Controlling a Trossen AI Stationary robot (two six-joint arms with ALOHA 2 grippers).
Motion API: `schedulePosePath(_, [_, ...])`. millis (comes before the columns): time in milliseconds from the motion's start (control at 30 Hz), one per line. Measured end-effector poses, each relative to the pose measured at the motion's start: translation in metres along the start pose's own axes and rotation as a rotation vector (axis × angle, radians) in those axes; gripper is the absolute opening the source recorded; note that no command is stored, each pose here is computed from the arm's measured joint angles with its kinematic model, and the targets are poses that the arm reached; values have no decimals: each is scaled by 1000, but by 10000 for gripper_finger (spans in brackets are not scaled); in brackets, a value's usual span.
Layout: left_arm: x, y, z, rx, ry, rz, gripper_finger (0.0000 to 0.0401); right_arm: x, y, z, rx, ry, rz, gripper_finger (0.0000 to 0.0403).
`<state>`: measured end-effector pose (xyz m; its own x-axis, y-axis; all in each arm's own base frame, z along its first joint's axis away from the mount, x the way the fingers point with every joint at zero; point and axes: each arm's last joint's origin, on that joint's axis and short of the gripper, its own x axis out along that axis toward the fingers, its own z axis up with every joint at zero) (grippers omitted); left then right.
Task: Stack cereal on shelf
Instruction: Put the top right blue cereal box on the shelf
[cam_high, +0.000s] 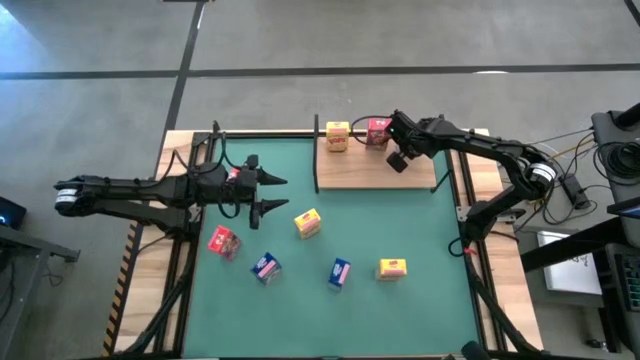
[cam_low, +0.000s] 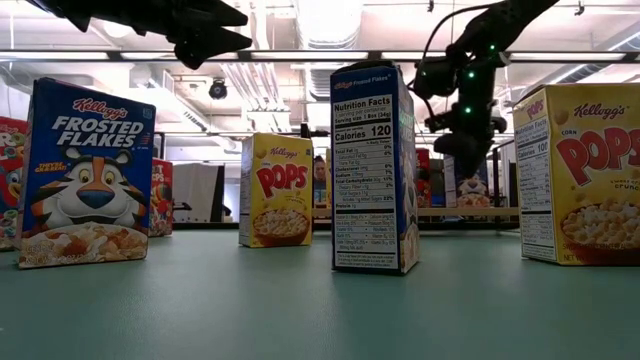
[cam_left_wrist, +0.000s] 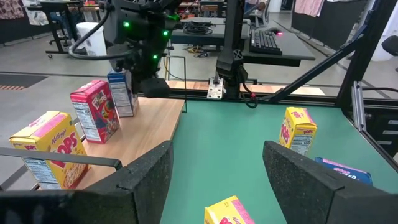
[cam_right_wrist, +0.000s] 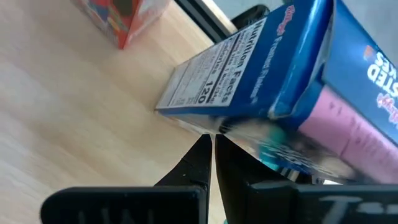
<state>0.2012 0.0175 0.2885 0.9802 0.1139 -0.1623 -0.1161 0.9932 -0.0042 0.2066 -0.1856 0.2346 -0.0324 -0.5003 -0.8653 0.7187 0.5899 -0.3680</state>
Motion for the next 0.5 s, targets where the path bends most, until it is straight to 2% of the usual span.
schedulePosePath(500, [0,0,0,0,1,0,233,0,-1,1,6,-15,-52,12])
